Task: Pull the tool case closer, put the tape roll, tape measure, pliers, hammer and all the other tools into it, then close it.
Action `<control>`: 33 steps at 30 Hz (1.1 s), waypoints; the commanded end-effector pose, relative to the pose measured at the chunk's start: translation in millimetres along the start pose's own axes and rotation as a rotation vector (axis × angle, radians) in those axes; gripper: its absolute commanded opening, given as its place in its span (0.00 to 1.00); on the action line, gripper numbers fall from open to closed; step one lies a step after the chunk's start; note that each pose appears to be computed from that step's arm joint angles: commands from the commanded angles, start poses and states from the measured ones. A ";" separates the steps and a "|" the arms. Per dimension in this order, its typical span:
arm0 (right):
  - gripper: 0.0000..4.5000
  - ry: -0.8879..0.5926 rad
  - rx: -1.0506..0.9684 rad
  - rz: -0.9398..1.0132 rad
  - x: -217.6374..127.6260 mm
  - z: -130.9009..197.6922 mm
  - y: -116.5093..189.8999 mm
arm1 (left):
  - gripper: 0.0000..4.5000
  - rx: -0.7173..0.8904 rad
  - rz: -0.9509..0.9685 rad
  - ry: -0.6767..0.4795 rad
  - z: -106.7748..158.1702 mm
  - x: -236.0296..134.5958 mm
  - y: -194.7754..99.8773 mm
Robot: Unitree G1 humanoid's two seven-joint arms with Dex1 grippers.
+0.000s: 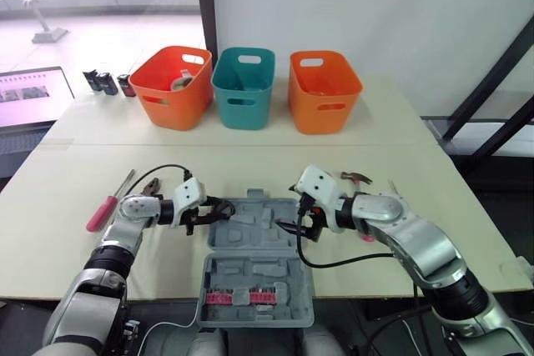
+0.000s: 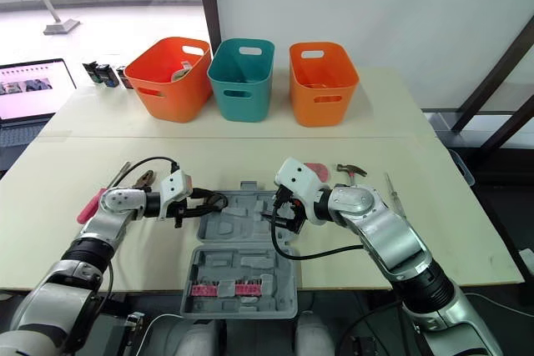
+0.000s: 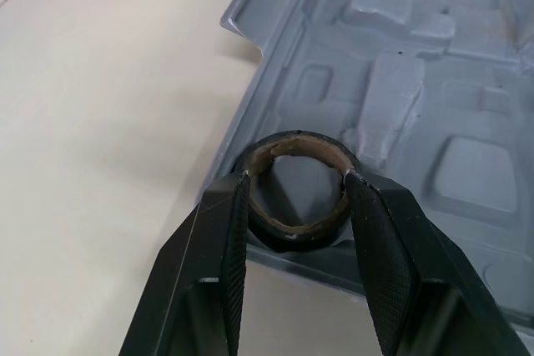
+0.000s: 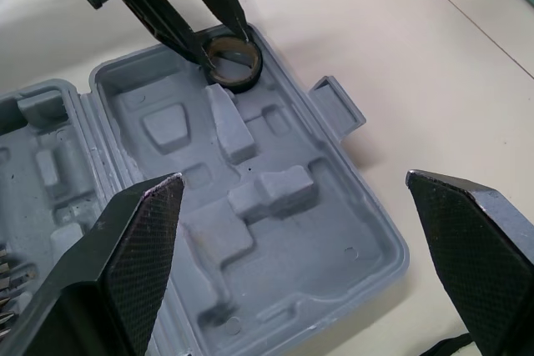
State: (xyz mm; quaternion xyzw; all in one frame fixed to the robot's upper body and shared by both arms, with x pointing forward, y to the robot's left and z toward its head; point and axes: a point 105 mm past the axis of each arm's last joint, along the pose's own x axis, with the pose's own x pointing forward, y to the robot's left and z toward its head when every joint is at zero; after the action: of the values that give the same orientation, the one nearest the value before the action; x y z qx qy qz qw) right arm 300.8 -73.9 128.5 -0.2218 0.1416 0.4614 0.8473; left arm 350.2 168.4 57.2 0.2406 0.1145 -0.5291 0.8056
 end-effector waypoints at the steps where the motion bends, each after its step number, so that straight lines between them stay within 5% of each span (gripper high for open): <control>1: 1.00 -0.045 -0.033 0.000 -4.0 13.0 -0.1 | 0.42 -0.038 -0.036 0.091 -20.6 -4.9 -10.0; 11: 1.00 -0.065 -0.030 -0.019 -7.6 12.7 -5.2 | 0.42 -0.068 0.040 -0.050 14.1 -13.9 11.8; 15: 1.00 -0.093 -0.017 -0.066 -17.8 10.8 -15.4 | 0.42 -0.100 0.076 -0.188 51.1 -39.3 26.2; 19: 1.00 -0.118 0.033 -0.162 -50.0 -0.3 -35.1 | 0.42 -0.152 0.143 -0.195 62.4 -93.7 29.9; 28: 1.00 0.040 0.111 -0.384 -158.5 -76.2 -52.6 | 0.42 -0.286 0.567 0.161 -24.0 -257.9 6.5; 31: 1.00 0.084 0.130 -0.438 -188.2 -94.4 -56.5 | 0.60 -0.343 0.725 0.227 -46.1 -304.8 -7.2; 33: 1.00 0.114 0.138 -0.465 -206.7 -106.1 -58.7 | 0.81 -0.385 0.830 0.253 -59.1 -331.3 -17.0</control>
State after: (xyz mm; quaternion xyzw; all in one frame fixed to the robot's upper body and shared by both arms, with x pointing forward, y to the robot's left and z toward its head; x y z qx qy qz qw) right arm 239.6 -287.6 129.4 -0.1968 0.1812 0.2468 0.9314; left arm 211.1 436.6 129.4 0.1584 0.2263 -0.1482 0.9496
